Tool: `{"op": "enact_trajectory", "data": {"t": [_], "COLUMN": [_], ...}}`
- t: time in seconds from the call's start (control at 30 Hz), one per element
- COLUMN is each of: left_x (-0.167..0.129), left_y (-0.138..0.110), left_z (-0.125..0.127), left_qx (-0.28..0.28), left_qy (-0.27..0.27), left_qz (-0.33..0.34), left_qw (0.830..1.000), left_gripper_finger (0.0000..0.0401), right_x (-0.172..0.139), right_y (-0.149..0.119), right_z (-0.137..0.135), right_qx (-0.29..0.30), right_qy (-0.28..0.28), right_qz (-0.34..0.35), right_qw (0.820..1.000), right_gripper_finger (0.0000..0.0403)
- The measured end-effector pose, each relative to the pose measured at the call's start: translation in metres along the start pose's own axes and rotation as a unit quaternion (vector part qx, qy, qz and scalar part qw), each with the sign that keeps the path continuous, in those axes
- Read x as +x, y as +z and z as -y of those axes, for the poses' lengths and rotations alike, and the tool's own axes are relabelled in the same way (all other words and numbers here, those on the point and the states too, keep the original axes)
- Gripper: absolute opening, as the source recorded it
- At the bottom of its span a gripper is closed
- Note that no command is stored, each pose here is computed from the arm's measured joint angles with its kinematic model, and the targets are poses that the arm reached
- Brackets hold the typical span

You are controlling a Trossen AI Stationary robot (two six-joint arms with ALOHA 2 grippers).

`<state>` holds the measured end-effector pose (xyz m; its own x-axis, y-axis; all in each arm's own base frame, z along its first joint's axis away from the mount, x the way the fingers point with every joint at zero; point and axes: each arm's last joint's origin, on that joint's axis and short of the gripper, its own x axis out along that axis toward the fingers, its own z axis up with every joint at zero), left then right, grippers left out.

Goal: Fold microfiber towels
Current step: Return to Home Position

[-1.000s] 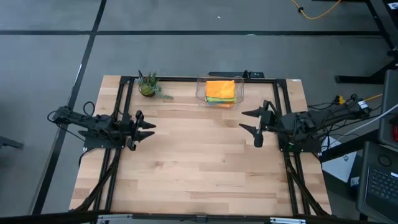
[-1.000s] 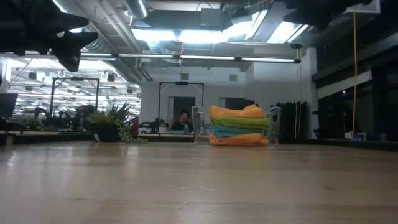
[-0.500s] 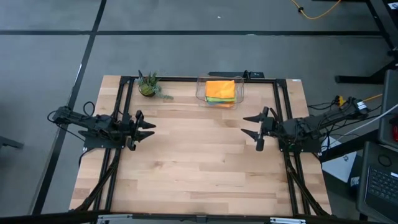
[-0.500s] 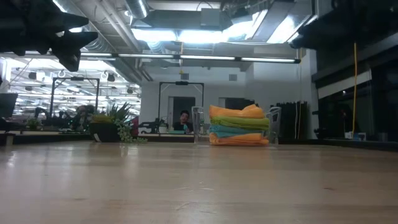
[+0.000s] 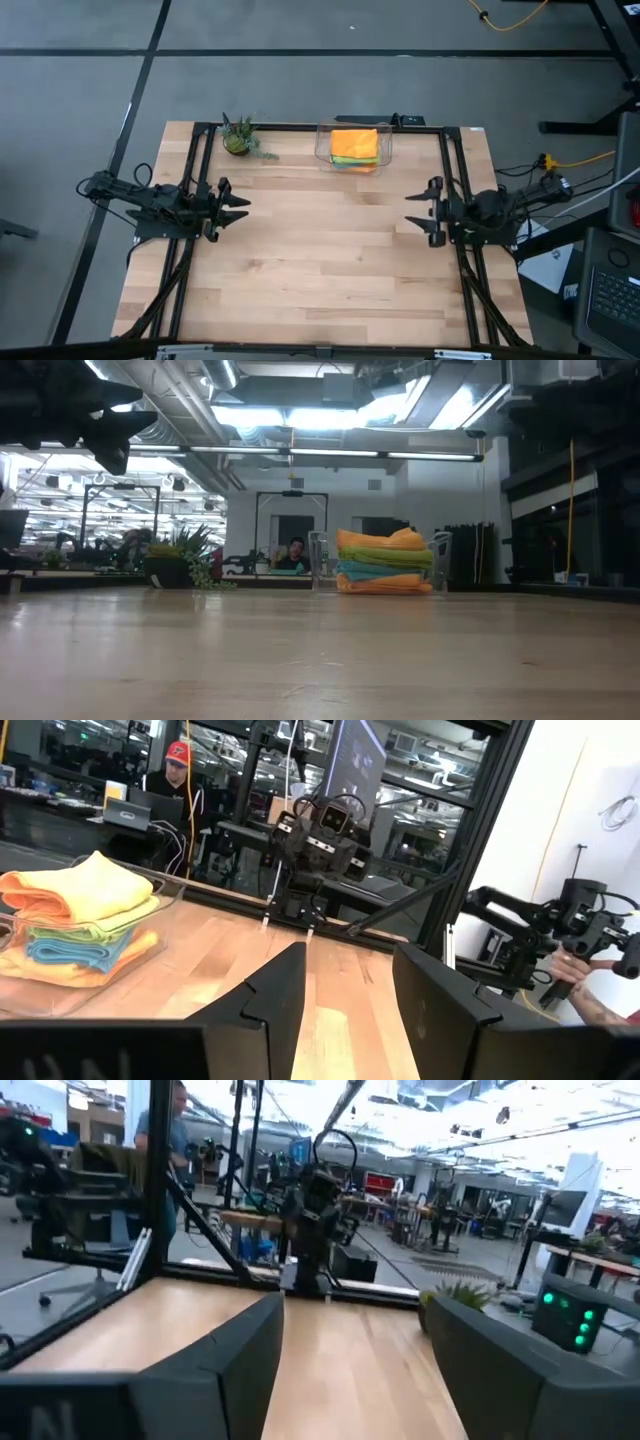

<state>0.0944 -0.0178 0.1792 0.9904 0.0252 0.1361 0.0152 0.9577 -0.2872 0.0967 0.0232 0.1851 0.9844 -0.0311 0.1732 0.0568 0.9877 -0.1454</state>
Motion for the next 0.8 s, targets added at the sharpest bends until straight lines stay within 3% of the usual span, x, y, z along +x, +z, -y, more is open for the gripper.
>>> {"op": "enact_trajectory", "data": {"t": [0.13, 0.37, 0.6, 0.8], "left_x": [0.000, 0.000, 0.000, 0.000], "left_y": [0.000, 0.000, 0.000, 0.000], "left_z": [0.000, 0.000, 0.000, 0.000], "left_qx": [0.000, 0.000, 0.000, 0.000], "left_qy": [0.000, 0.000, 0.002, 0.002], "left_qz": [0.000, 0.000, 0.000, 0.000], "left_qw": [1.000, 1.000, 1.000, 1.000], "left_gripper_finger": [0.0146, 0.0146, 0.0146, 0.0146], "right_x": [-0.005, -0.004, -0.004, -0.004], "right_y": [-0.005, -0.013, -0.016, -0.016], "right_z": [0.003, 0.000, 0.003, 0.003], "right_qx": [-0.035, -0.055, 0.017, 0.004], "right_qy": [0.007, 0.112, 0.083, 0.083], "right_qz": [-0.031, -0.031, -0.055, -0.054], "right_qw": [0.999, 0.992, 0.995, 0.995], "right_gripper_finger": [0.0247, 0.0247, 0.0247, 0.0247]}}
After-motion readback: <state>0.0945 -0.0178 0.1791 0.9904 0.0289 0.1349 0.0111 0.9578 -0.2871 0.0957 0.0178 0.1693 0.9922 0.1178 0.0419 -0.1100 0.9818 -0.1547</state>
